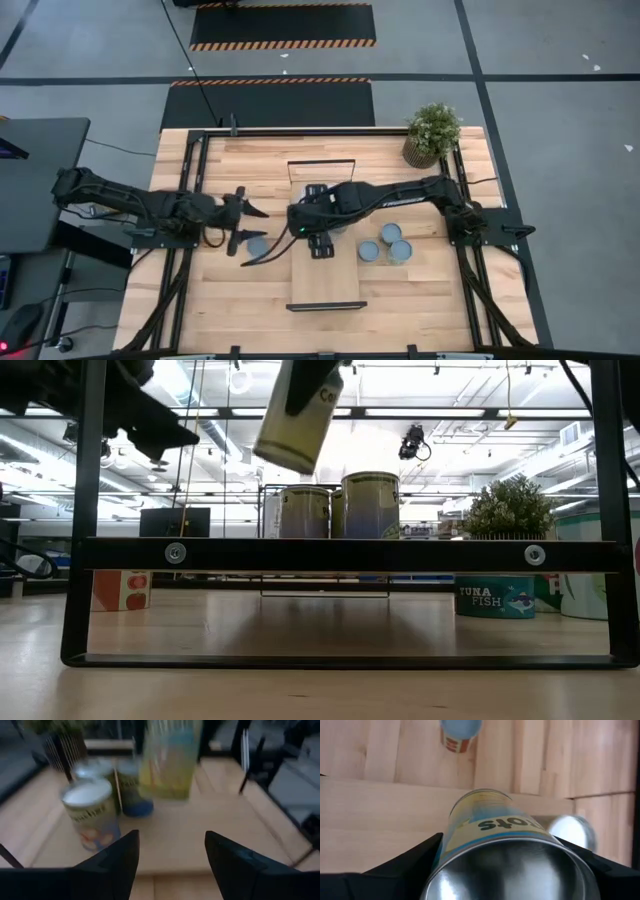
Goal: Pick and place cans onto a shelf
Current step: Put the canned carrots on the shelf
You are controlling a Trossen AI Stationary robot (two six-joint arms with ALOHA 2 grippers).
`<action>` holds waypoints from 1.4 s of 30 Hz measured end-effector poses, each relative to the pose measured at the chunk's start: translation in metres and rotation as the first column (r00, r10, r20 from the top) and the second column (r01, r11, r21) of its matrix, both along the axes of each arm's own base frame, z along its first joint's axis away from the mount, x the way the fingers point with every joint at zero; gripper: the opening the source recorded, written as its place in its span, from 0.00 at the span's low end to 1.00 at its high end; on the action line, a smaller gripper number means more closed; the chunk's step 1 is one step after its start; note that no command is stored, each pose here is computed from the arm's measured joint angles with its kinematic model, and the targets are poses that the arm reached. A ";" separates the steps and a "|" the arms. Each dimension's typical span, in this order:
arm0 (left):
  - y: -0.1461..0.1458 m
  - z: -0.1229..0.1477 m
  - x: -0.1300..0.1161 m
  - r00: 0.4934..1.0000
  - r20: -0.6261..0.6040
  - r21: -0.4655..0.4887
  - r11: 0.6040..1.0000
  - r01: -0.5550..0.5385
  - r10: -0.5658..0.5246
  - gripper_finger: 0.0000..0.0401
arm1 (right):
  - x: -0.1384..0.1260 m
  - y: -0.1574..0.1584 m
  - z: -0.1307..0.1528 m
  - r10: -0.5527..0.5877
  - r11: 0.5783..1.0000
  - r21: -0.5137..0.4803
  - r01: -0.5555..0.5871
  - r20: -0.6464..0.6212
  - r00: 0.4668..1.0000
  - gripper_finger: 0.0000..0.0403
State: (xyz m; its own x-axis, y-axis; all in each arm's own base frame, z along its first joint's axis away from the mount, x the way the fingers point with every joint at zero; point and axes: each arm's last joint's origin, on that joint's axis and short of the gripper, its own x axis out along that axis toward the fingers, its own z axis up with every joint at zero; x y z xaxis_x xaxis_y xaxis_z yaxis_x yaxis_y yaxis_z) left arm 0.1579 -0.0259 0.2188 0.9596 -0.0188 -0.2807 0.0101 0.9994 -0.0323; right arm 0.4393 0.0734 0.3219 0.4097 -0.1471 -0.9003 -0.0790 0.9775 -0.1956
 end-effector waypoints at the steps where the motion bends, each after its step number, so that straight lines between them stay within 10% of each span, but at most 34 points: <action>1: 0.001 -0.001 -0.003 0.999 0.034 0.001 1.000 -0.011 0.011 0.58 | 0.002 0.001 -0.004 0.013 1.000 0.000 -0.013 -0.011 1.000 0.79; 20: 0.005 -0.029 -0.018 0.993 0.062 -0.179 0.980 -0.089 0.101 0.58 | 0.032 0.027 -0.086 0.256 0.967 0.057 -0.250 -0.200 0.946 0.80; 42: 0.005 -0.031 -0.017 0.991 0.046 -0.191 0.975 -0.115 0.126 0.58 | 0.022 0.026 -0.079 0.109 0.973 -0.174 -0.154 -0.243 0.964 0.96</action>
State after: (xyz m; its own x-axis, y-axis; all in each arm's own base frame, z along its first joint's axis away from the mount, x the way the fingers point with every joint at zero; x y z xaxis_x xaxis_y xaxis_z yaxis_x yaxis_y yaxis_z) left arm 0.1406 -0.0206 0.1875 0.9725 0.0513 -0.2271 -0.1031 0.9695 -0.2225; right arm 0.4610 0.0999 0.2431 0.2215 -0.2828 -0.9332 -0.2691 0.9021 -0.3373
